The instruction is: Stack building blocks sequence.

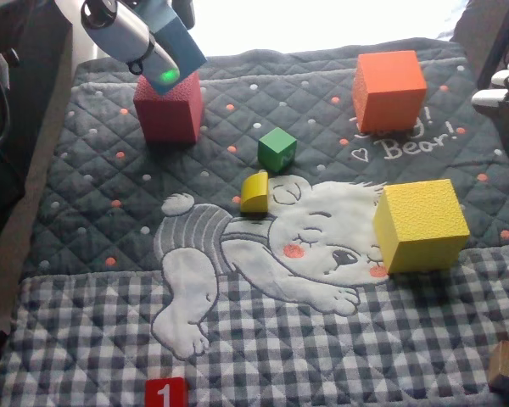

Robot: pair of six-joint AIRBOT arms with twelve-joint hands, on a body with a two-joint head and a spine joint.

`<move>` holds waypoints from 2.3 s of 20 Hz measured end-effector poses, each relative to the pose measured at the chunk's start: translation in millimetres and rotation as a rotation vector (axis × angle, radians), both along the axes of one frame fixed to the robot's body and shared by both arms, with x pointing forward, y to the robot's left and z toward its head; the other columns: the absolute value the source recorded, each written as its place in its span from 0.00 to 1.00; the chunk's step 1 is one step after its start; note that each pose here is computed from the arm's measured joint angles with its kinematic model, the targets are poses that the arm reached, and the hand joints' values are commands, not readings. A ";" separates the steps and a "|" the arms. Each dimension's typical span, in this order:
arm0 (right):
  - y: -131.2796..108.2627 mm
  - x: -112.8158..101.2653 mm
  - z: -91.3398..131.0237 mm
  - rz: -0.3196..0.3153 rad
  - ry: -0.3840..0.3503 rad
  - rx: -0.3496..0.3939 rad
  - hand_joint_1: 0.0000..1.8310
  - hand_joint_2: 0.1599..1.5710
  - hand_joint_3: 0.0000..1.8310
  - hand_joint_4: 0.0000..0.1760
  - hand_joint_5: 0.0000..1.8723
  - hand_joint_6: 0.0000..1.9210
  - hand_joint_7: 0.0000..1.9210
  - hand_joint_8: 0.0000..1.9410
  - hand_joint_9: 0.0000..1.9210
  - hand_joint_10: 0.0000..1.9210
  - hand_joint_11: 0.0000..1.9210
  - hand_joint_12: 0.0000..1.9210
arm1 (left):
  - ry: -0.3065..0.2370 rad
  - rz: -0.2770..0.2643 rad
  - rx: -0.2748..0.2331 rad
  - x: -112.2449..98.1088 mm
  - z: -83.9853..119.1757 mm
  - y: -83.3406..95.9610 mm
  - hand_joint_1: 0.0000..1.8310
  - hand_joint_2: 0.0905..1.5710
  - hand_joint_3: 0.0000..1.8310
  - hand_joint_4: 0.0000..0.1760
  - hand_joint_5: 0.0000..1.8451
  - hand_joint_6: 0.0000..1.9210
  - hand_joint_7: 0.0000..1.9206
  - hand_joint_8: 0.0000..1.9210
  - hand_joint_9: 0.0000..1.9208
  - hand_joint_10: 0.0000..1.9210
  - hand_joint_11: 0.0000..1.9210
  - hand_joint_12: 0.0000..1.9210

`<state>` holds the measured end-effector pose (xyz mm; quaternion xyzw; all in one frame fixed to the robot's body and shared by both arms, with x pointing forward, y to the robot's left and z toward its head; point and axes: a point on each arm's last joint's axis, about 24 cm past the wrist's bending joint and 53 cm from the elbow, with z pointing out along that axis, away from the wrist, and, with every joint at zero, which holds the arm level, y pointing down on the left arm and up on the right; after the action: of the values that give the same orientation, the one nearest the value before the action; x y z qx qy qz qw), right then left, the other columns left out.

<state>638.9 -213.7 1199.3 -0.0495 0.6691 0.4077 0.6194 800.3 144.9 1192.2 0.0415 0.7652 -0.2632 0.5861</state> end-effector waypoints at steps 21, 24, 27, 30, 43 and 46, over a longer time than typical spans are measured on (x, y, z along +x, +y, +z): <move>3.2 -0.5 -4.8 0.010 0.007 -0.012 0.35 0.79 0.00 0.30 0.17 0.00 0.16 0.00 0.15 0.00 0.14 0.05 | 0.027 0.008 0.073 5.4 -19.2 -4.2 0.51 0.54 0.00 0.16 0.43 0.00 0.39 0.17 0.32 0.47 0.28 0.83; 3.2 -0.5 -4.8 0.010 0.007 -0.012 0.35 0.79 0.00 0.31 0.16 0.00 0.16 0.00 0.14 0.00 0.13 0.06 | 0.032 0.009 0.080 5.1 -22.0 -3.3 0.42 0.53 0.00 0.51 0.30 0.00 0.33 0.00 0.34 0.05 0.19 0.55; 3.3 -0.5 -4.7 0.010 0.007 -0.011 0.34 0.79 0.00 0.34 0.16 0.00 0.16 0.00 0.15 0.00 0.14 0.06 | 0.037 0.013 0.084 5.1 -23.8 -2.3 0.40 0.52 0.00 0.72 0.22 0.00 0.21 0.00 0.19 0.00 0.05 0.49; 3.3 -0.5 -4.7 0.010 0.007 -0.011 0.37 0.79 0.00 0.35 0.16 0.00 0.16 0.00 0.15 0.00 0.12 0.06 | 0.031 -0.007 0.075 1.0 -23.4 -8.7 0.37 0.53 0.00 1.00 0.08 0.00 0.06 0.00 0.08 0.00 0.00 0.41; 14.2 -20.9 40.8 0.070 -0.120 0.110 0.43 0.75 0.00 0.23 0.16 0.00 0.14 0.00 0.09 0.00 0.04 0.03 | -0.175 -0.106 -0.078 -107.3 31.6 25.8 0.32 0.54 0.00 1.00 0.00 0.00 0.00 0.00 0.00 0.00 0.00 0.00; 31.3 -31.1 45.8 0.130 -0.144 0.110 0.36 0.73 0.00 0.37 0.15 0.00 0.13 0.00 0.10 0.00 0.08 0.04 | -0.220 -0.135 -0.045 -137.9 42.8 34.5 0.34 0.53 0.00 1.00 0.00 0.00 0.00 0.00 0.00 0.00 0.00 0.00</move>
<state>607.8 -182.4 1245.1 -0.0879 0.5946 0.4787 0.6400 662.3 179.4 1235.0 0.1083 0.6855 -0.3131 0.6483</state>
